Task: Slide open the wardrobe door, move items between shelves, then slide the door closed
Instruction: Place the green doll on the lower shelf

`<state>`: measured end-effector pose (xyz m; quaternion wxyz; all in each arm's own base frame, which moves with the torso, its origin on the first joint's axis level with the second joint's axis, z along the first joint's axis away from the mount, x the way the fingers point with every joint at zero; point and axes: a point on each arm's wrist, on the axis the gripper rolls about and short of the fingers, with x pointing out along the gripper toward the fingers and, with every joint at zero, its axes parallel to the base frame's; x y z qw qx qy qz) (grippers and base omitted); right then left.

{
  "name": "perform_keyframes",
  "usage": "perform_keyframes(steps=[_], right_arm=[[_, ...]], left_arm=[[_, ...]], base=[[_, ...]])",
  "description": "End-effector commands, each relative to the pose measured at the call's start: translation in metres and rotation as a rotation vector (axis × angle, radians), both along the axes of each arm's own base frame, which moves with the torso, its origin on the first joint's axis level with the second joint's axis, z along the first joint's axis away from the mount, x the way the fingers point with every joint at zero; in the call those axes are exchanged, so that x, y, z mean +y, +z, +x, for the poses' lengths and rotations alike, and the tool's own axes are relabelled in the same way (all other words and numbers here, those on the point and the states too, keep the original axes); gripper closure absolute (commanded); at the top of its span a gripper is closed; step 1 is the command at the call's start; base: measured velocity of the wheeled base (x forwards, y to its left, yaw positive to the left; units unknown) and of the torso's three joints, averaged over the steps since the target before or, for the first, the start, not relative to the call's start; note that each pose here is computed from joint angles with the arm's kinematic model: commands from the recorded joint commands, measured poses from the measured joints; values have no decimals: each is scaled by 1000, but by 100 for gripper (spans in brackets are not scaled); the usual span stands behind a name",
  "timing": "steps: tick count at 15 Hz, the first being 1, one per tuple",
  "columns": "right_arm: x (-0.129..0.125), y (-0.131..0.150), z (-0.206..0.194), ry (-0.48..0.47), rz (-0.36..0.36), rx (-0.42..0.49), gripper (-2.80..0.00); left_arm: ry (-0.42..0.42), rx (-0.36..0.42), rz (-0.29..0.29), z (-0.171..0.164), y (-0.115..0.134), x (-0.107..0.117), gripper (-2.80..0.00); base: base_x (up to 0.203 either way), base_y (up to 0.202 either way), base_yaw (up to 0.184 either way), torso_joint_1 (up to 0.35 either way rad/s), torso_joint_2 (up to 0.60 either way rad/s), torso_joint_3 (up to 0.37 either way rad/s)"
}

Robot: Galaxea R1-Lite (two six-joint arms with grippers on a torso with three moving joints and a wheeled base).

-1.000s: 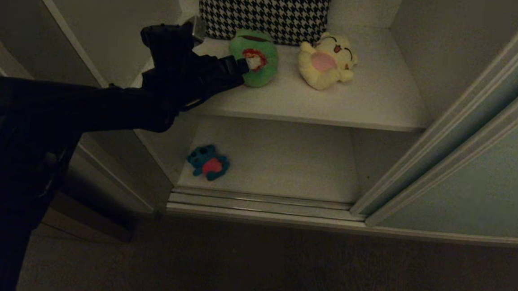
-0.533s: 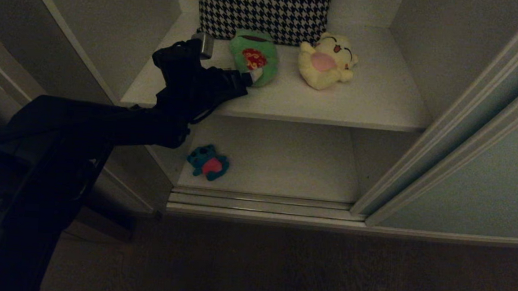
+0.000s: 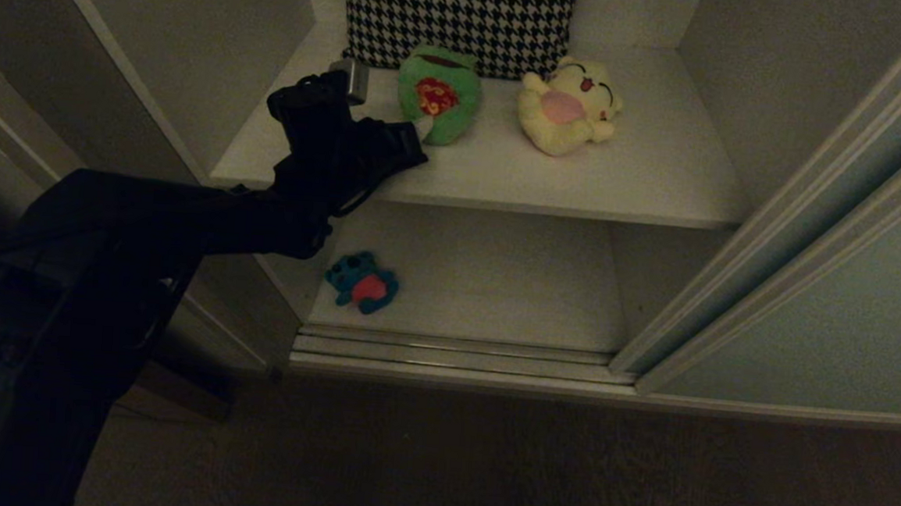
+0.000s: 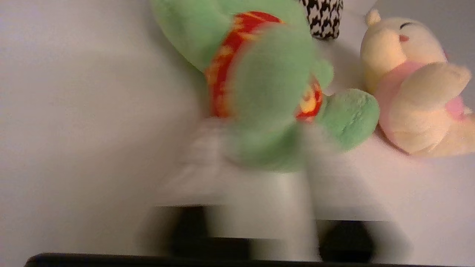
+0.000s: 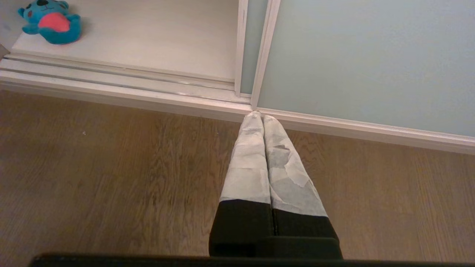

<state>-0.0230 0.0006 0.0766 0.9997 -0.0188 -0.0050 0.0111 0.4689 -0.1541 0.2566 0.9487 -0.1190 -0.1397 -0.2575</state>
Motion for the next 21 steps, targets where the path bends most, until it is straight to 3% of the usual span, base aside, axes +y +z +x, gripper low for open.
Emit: perform_keyframes(steps=[1,9,12,13,20,21], right_arm=[[0,0,0,1,-1,-1,0],[0,0,0,1,0,0,0],[0,0,0,1,-1,0,0],[0,0,0,1,-1,0,0],[0,0,0,1,-1,0,0],[0,0,0,1,-1,0,0]], left_arm=[[-6,-23,-12,-6,12,1,0],[-26,-61,-23,-39,57,-1,0],[74,-5,-26,-44,57,-3,0],[111,-8,-16,-45,57,-7,0],[123,55,69,-57,64,-10,0],[120,53,73,-59,65,-11,-280]], base=[[0,0,0,0,0,0],[0,0,0,0,0,0],[0,0,0,0,0,0],[0,0,0,0,0,0],[0,0,0,0,0,0],[0,0,0,0,0,0]])
